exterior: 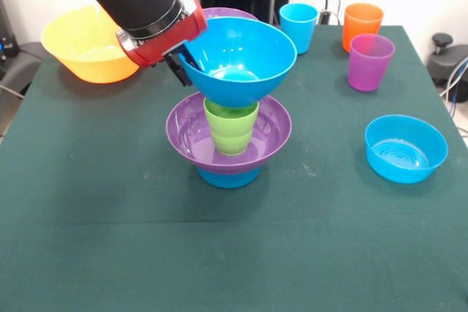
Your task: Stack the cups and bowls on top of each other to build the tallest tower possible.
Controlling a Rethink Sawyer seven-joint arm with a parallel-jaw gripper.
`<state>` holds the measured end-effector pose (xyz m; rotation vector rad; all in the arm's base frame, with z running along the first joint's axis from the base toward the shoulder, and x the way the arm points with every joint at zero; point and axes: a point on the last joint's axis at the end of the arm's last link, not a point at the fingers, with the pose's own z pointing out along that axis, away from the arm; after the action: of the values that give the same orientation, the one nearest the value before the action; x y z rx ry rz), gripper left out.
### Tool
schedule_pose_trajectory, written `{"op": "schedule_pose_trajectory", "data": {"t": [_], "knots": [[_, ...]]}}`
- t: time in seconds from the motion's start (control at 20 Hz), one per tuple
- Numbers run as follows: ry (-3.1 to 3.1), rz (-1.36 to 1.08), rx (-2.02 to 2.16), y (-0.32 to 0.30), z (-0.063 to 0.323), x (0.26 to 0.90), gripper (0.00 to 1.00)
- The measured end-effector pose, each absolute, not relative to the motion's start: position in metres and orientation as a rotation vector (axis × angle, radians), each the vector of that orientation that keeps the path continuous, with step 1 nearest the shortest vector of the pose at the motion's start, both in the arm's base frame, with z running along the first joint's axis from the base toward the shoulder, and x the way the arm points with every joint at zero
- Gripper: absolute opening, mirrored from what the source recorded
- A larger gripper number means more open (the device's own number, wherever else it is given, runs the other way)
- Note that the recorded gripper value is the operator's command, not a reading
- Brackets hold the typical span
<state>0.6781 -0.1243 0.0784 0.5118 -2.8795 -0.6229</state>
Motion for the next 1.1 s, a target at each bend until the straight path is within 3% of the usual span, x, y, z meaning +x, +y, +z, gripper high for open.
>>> {"op": "schedule_pose_trajectory", "data": {"t": [1.1], "knots": [[-2.9,-0.594,0.496,-0.135,0.088,0.687,0.0]]}}
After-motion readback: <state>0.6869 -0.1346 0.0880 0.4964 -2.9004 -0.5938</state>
